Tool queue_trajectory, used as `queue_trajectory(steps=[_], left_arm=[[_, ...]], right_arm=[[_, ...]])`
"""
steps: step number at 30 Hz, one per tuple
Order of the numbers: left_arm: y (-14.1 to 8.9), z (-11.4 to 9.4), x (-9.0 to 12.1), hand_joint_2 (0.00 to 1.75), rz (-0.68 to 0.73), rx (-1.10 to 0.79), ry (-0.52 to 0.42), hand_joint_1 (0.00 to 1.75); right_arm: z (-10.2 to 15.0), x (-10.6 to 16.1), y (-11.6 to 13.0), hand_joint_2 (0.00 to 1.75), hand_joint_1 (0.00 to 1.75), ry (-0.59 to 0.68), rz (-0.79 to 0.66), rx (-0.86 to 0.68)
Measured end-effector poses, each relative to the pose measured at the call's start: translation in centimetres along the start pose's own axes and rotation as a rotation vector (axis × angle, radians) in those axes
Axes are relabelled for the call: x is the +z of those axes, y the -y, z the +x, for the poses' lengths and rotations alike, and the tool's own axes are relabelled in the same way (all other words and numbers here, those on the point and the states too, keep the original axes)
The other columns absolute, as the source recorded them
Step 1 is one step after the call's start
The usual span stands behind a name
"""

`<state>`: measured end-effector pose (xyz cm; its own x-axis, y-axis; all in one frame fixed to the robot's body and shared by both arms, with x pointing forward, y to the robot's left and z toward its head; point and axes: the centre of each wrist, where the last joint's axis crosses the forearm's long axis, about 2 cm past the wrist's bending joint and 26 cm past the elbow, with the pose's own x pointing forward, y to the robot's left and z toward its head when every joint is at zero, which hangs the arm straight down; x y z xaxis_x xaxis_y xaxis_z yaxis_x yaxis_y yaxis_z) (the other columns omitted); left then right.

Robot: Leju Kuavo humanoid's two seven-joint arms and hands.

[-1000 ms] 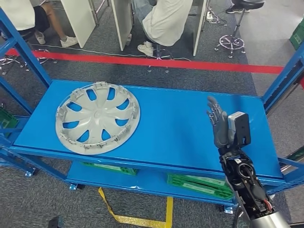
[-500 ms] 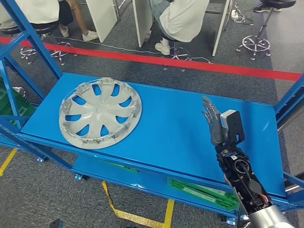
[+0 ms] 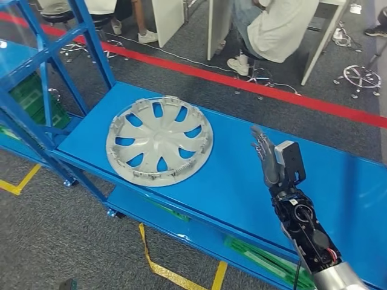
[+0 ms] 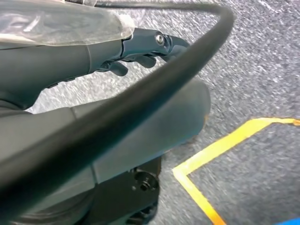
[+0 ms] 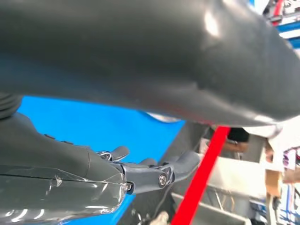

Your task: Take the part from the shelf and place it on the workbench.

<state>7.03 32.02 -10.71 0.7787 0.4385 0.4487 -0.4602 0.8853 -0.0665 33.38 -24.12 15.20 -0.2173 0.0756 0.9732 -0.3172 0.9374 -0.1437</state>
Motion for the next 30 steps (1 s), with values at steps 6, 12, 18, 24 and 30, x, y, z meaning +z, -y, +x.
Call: queue_trajectory(steps=[6, 12, 18, 24, 30], left_arm=[[0.2, -0.1, 0.0, 0.0, -0.002, 0.005, -0.002, 0.0], [-0.1, -0.4, 0.1, 0.0, 0.005, 0.009, -0.009, 0.0], [0.2, -0.3, 0.1, 0.0, 0.002, 0.011, -0.007, 0.0], [0.2, -0.1, 0.0, 0.0, -0.002, 0.006, -0.003, 0.0], [0.2, -0.1, 0.0, 0.0, -0.009, -0.005, -0.002, 0.0]], right_arm=[[-0.1, 0.1, 0.0, 0.0, 0.0, -0.012, 0.01, 0.007], [0.2, -0.3, -0.1, 0.0, 0.0, -0.002, 0.018, 0.009], [0.2, -0.5, -0.1, 0.0, 0.0, -0.001, 0.023, 0.011], [0.6, -1.0, 0.0, 0.0, 0.0, 0.009, 0.032, 0.02], [0.3, -0.7, 0.0, 0.0, 0.0, -0.012, 0.032, 0.029]])
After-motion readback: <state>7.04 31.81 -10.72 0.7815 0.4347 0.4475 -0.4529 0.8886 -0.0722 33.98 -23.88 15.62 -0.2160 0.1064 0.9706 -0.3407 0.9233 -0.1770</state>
